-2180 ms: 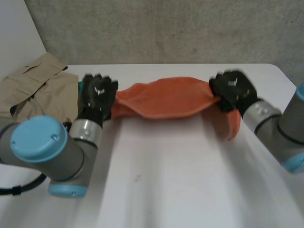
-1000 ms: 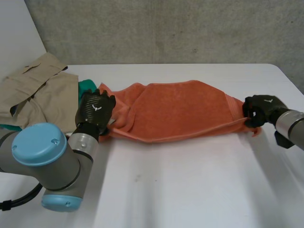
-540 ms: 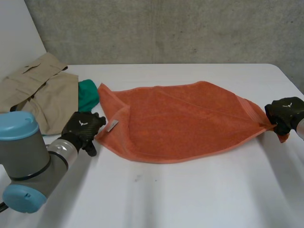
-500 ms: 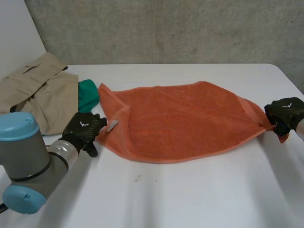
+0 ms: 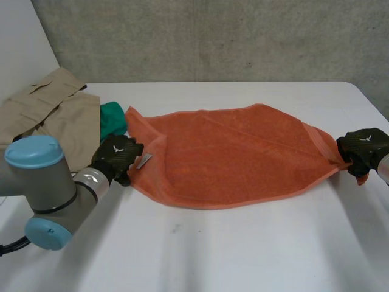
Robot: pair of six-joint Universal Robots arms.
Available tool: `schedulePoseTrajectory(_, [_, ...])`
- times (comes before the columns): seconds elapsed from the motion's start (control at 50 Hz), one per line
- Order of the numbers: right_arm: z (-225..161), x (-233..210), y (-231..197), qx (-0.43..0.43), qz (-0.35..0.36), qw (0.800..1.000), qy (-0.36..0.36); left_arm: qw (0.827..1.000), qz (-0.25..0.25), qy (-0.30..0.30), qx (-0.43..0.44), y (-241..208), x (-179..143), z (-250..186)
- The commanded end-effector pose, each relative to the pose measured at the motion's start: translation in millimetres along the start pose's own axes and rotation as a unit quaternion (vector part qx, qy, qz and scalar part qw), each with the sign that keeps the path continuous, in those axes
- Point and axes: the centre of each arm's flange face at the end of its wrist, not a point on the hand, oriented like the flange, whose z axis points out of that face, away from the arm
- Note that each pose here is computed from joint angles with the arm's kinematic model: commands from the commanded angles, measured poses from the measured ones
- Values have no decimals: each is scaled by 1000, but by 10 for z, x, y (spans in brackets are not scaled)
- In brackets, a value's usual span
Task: Fold the laundry.
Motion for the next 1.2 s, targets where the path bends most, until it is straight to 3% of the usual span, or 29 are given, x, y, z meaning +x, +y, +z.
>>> schedulePoseTrajectory(0.02, [0, 1, 0, 0, 0, 1000, 0, 1000, 1, 2, 4, 3, 15, 78])
schedulePoseTrajectory(1.2, [13, -39, 65, -6, 1, 1000, -6, 1000, 12, 20, -8, 84, 92, 347])
